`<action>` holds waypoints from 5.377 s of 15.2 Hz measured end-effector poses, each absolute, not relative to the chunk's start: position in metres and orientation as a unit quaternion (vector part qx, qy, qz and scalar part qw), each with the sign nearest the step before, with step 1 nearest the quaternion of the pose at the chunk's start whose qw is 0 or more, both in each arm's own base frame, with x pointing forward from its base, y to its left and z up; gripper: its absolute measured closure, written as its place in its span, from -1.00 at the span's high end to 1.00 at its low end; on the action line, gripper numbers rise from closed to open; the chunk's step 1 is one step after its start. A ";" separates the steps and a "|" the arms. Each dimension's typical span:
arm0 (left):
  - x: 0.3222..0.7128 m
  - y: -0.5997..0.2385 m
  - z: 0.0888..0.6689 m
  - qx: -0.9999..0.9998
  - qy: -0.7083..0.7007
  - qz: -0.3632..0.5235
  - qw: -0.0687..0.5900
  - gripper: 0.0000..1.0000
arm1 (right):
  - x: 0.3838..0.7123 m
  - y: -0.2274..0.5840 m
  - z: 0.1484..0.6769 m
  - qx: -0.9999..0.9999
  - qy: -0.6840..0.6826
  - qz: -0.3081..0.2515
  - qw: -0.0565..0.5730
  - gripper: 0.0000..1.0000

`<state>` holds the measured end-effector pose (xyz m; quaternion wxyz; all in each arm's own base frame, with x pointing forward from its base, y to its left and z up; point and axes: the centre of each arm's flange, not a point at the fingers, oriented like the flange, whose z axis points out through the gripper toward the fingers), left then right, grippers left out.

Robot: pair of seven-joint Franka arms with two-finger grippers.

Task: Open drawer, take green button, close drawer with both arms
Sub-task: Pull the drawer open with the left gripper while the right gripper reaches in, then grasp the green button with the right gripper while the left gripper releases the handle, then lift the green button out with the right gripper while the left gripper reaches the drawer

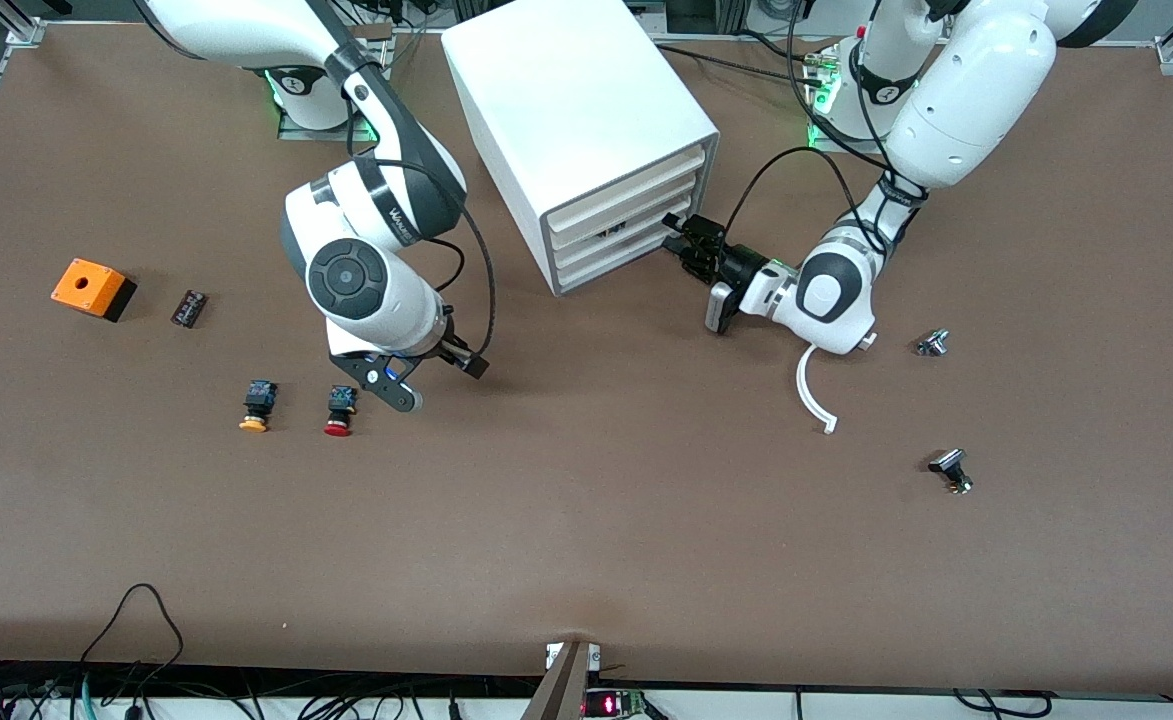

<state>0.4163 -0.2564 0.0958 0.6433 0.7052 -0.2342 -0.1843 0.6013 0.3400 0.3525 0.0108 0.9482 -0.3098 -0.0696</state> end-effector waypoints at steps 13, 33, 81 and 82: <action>0.402 -0.270 0.092 0.705 -0.210 -0.177 0.653 -0.81 | 0.625 0.388 0.407 0.921 -0.386 -0.029 -0.048 0.99; 0.522 -0.188 0.117 0.762 -0.148 -0.113 0.620 -0.81 | 0.556 0.544 0.386 0.898 -0.423 -0.042 -0.111 0.99; 0.604 -0.266 0.228 0.963 0.248 -0.093 0.048 1.00 | 0.646 0.393 0.375 0.996 -0.027 -0.083 -0.034 -0.15; 0.594 -0.283 0.217 0.961 0.258 -0.088 0.046 1.00 | 0.652 0.375 0.371 0.996 0.002 -0.084 -0.030 -0.15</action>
